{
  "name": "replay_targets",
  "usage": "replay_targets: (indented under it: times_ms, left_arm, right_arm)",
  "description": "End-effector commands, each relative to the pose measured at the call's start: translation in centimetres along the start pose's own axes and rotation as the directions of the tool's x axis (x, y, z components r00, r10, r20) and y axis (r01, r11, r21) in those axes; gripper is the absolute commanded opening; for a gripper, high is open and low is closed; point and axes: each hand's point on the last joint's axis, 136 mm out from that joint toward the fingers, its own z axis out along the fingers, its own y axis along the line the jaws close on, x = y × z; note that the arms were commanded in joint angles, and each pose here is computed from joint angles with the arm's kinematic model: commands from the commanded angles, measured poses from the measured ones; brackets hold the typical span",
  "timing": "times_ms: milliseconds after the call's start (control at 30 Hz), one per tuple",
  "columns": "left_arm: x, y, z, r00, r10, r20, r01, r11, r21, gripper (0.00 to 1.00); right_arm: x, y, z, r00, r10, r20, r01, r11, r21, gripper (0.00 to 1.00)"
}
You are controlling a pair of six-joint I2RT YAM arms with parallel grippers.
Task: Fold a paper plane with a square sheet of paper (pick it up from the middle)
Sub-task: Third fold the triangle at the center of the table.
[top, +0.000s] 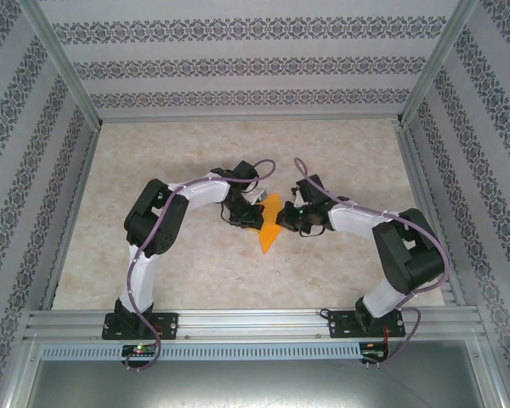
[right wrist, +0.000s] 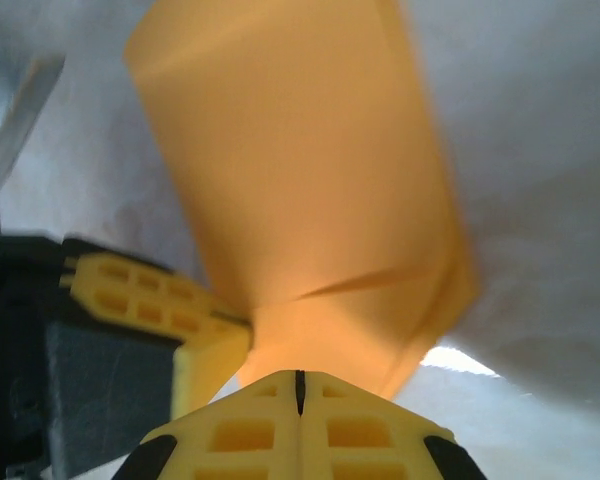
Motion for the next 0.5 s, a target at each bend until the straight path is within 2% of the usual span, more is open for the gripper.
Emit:
replay_targets:
  times_ms: [0, 233, 467]
  left_arm:
    - [4.9, 8.6, 4.8, 0.980, -0.115, -0.162, 0.065, 0.955, -0.289, 0.04]
    - [4.9, 8.6, 4.9, 0.980, -0.115, -0.162, 0.064, 0.955, -0.291, 0.04]
    - [5.0, 8.8, 5.2, 0.978, -0.118, -0.170, 0.064, 0.954, -0.293, 0.03]
  right_arm:
    - [1.4, 0.5, 1.4, 0.998, 0.037, -0.045, -0.038, 0.999, -0.024, 0.00]
    - [3.4, 0.1, 2.9, 0.994, 0.037, -0.104, -0.039, 0.999, -0.014, 0.00]
    - [4.7, -0.4, 2.5, 0.993, 0.045, -0.113, -0.047, 0.999, -0.015, 0.00]
